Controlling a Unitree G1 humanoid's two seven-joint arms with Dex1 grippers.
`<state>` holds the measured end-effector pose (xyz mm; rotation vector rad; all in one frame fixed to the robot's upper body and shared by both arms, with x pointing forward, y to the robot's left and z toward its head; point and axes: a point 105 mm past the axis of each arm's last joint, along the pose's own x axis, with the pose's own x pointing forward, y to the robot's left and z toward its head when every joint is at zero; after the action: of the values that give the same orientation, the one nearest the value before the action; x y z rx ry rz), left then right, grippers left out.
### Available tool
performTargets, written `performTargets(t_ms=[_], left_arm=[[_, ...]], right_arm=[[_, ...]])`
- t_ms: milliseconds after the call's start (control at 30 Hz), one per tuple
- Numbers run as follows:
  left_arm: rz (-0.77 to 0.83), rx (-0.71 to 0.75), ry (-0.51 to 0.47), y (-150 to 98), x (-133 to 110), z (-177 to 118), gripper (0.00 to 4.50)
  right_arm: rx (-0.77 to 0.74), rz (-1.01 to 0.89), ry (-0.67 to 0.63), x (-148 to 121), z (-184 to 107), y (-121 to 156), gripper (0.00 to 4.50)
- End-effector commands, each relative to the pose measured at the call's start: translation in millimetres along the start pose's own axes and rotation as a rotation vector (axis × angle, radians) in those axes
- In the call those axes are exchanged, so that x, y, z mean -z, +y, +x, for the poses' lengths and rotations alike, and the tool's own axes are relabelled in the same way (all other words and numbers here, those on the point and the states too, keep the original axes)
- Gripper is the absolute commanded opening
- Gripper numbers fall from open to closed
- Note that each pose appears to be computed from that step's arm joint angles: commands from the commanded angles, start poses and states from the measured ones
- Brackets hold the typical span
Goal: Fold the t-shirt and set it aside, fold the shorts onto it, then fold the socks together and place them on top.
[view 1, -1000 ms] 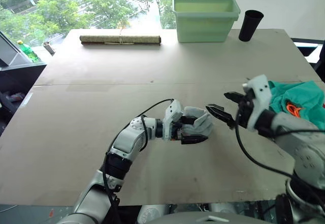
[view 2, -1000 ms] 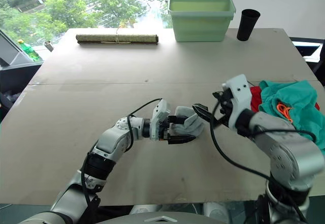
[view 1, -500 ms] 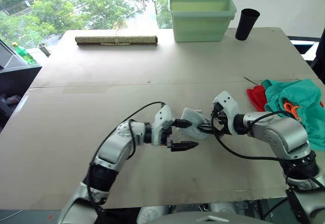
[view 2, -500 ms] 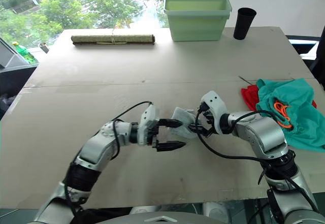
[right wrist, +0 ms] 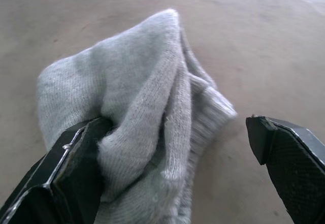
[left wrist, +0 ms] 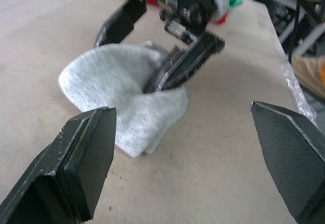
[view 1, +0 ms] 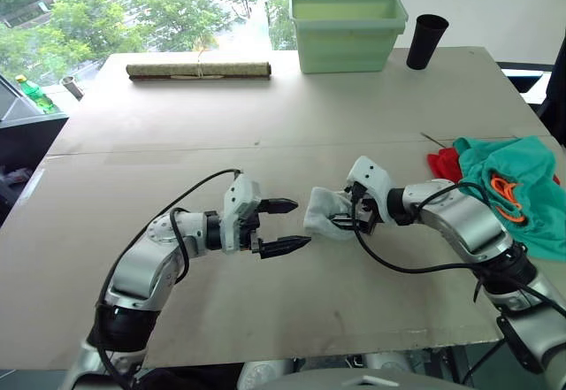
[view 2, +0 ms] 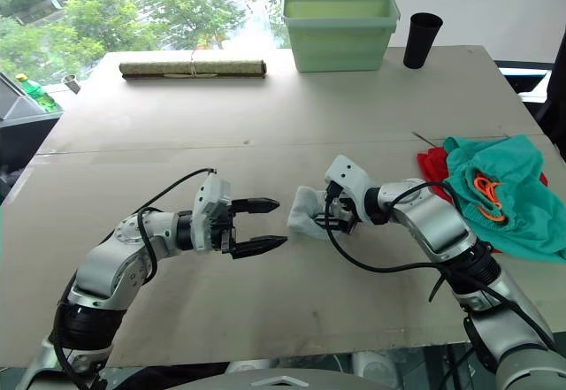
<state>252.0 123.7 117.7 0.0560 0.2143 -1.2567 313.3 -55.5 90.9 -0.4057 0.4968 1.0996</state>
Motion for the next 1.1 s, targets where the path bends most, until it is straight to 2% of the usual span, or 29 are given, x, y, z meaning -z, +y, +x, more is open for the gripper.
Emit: performTargets(t_ms=[33, 200, 233, 267, 433, 567, 633, 667, 733, 800, 867, 967, 1100], left_arm=[[0.036, -0.012, -0.039, -6.4, -13.3, -6.4, 4.50], [0.062, -0.022, -0.042, -6.4, -17.7, -9.7, 4.50], [0.064, -0.020, -0.045, -7.0, -18.9, -9.1, 4.50], [0.066, -0.017, -0.048, -8.0, -19.9, -8.1, 4.50], [0.081, 0.033, -0.087, -15.0, -31.0, 2.0, 4.50], [0.088, 0.065, -0.116, -18.9, -39.2, 10.1, 4.50], [0.092, 0.105, -0.149, -24.0, -47.2, 20.2, 4.50], [0.101, 0.134, -0.172, -26.9, -52.7, 27.8, 4.50], [0.110, 0.171, -0.206, -30.5, -60.4, 37.1, 4.50], [0.119, 0.195, -0.231, -31.3, -67.0, 44.2, 4.50], [0.126, 0.211, -0.243, -32.2, -70.6, 48.4, 4.50], [0.132, 0.218, -0.253, -30.8, -72.8, 53.7, 4.50], [0.137, 0.218, -0.253, -29.6, -71.5, 55.9, 4.50]], right_arm=[[-0.079, 0.023, 0.090, 29.0, 12.8, 15.1, 3.15], [-0.063, 0.012, 0.042, 28.0, 6.3, 17.4, 0.74], [-0.053, 0.013, 0.005, 22.9, 1.3, 17.2, 0.32], [-0.047, 0.016, -0.028, 18.2, -4.0, 17.6, 0.13], [0.088, 0.142, -0.227, -6.3, -55.0, 14.9, 0.04], [0.213, 0.256, -0.312, -9.6, -92.6, 13.8, 0.04], [0.395, 0.362, -0.418, -7.5, -138.2, 1.9, 0.04], [0.575, 0.437, -0.447, 3.4, -175.1, -12.6, 0.04], [0.813, 0.582, -0.498, 24.3, -223.9, -26.7, 0.04], [0.973, 0.696, -0.577, 37.7, -260.4, -40.6, 0.04], [1.059, 0.774, -0.630, 46.2, -280.7, -51.2, 0.04], [1.170, 0.931, -0.630, 67.1, -303.2, -72.4, 0.04], [1.130, 1.076, -0.509, 90.9, -291.7, -89.7, 0.04]])
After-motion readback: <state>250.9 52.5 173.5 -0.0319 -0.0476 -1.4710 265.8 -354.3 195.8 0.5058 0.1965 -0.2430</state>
